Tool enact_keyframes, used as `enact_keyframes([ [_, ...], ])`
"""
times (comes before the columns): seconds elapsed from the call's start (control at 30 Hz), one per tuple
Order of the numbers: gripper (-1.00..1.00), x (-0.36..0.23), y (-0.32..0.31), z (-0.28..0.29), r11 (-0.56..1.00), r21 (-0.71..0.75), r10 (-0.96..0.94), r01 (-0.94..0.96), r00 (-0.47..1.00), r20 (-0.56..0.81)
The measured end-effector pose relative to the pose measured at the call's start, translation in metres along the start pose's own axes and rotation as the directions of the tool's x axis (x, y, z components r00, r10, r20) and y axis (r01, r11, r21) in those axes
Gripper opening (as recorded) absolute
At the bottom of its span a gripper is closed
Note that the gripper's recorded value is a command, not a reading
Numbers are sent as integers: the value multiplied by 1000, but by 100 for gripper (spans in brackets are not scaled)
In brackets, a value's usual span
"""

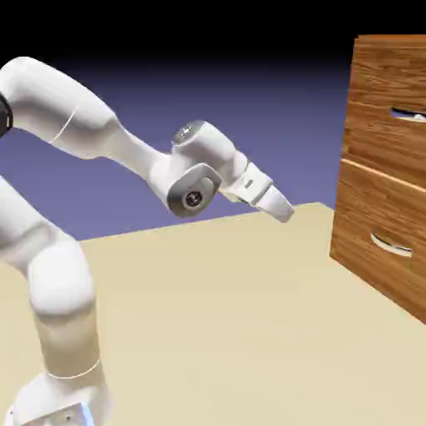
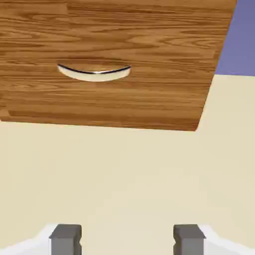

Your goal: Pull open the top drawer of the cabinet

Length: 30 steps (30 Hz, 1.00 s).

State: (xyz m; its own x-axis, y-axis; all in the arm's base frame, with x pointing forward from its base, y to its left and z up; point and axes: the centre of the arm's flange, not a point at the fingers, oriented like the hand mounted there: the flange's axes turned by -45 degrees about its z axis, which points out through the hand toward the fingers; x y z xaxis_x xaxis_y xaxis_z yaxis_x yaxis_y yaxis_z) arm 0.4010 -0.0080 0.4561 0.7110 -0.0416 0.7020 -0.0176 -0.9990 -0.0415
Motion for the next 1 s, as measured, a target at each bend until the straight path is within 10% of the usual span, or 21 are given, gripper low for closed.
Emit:
enact_keyframes([
  [0.47, 0, 25, 169, 118, 537, -154, 842, -829, 538, 38],
  [1.0, 0, 69, 306, 153, -124, -5, 919, -992, -113, -379],
])
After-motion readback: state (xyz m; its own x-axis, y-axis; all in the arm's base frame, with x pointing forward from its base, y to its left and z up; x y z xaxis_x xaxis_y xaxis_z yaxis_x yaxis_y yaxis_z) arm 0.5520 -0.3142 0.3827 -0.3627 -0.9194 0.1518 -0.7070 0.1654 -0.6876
